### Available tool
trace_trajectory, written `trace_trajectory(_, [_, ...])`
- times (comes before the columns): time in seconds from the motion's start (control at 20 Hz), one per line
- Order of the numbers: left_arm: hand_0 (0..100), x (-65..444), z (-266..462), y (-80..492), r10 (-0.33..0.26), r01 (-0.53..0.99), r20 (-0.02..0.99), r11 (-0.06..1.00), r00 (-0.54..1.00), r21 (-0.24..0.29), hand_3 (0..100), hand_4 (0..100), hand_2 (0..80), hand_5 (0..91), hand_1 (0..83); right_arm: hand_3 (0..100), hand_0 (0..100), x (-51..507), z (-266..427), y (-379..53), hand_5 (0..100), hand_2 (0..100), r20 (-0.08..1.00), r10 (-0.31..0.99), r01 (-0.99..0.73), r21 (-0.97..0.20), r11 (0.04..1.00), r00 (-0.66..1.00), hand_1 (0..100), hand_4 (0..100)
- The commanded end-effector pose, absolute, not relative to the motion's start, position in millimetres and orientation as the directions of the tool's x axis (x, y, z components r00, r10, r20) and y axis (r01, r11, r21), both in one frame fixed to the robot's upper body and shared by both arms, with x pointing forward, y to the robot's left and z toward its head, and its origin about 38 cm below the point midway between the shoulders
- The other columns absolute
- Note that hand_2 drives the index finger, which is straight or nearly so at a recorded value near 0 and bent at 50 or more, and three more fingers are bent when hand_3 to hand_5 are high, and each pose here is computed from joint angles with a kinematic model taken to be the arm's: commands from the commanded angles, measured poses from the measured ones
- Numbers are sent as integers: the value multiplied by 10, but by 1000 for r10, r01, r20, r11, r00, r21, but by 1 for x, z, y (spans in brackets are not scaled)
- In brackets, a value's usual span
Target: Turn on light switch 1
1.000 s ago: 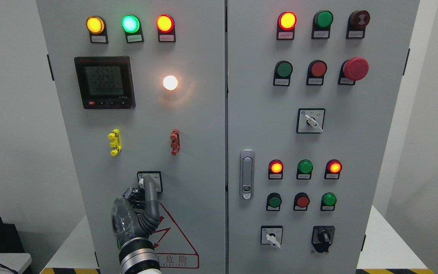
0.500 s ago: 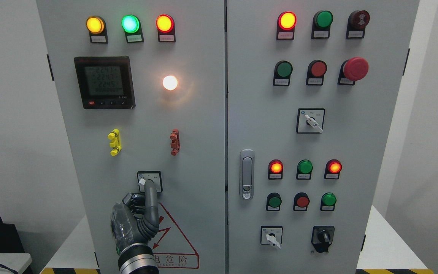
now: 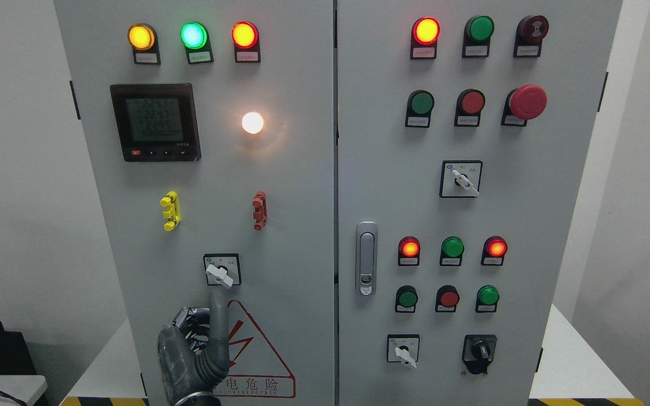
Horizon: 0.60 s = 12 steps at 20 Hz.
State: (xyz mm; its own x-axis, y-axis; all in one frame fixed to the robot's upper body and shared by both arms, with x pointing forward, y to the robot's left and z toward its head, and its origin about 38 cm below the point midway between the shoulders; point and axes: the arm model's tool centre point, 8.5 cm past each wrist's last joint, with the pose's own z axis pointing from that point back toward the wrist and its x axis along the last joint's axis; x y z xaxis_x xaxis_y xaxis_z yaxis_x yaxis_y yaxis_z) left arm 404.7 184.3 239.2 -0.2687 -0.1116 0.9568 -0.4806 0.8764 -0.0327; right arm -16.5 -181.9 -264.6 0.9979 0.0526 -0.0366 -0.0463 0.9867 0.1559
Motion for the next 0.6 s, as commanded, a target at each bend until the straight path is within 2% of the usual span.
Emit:
trace_trajectory(0.0, [93, 374, 170, 219, -111, -516, 973, 856, -204, -10, 764, 807, 649, 697, 277, 0, 120, -16, -265, -182, 0, 0, -37, 36, -30, 157, 987, 999, 389, 0])
trace_trajectory(0.1, [89, 353, 133, 241, -131, -512, 976, 859, -177, 22, 774, 807, 649, 634, 281, 0, 120, -17, -265, -182, 0, 0, -38, 36, -29, 157, 987, 999, 389, 0])
trace_trajectory(0.25, [88, 321, 79, 287, -170, -544, 980, 835, -107, 85, 732, 764, 546, 449, 280, 0, 120, -16, -265, -182, 0, 0, -37, 36, -30, 157, 987, 999, 389, 0])
trace_trajectory(0.3, [90, 306, 59, 302, -184, -551, 980, 827, -77, 112, 684, 715, 479, 374, 272, 0, 120, -16, -265, -182, 0, 0, -37, 36, -30, 157, 987, 999, 389, 0])
trace_trajectory(0.35, [90, 291, 41, 317, -197, -557, 979, 819, -45, 139, 659, 689, 454, 343, 269, 0, 120, -16, -265, -182, 0, 0, -37, 34, -28, 157, 987, 999, 389, 0])
trace_trajectory(0.45, [91, 261, 9, 347, -209, -584, 977, 788, 40, 193, 548, 586, 369, 228, 258, 0, 120, -16, -265, -182, 0, 0, -37, 36, -30, 157, 987, 999, 389, 0])
trace_trajectory(0.55, [88, 229, -28, 372, -184, -612, 971, 754, 153, 239, 456, 505, 299, 162, 239, 0, 120, -16, -265, -182, 0, 0, -37, 36, -30, 157, 987, 999, 389, 0])
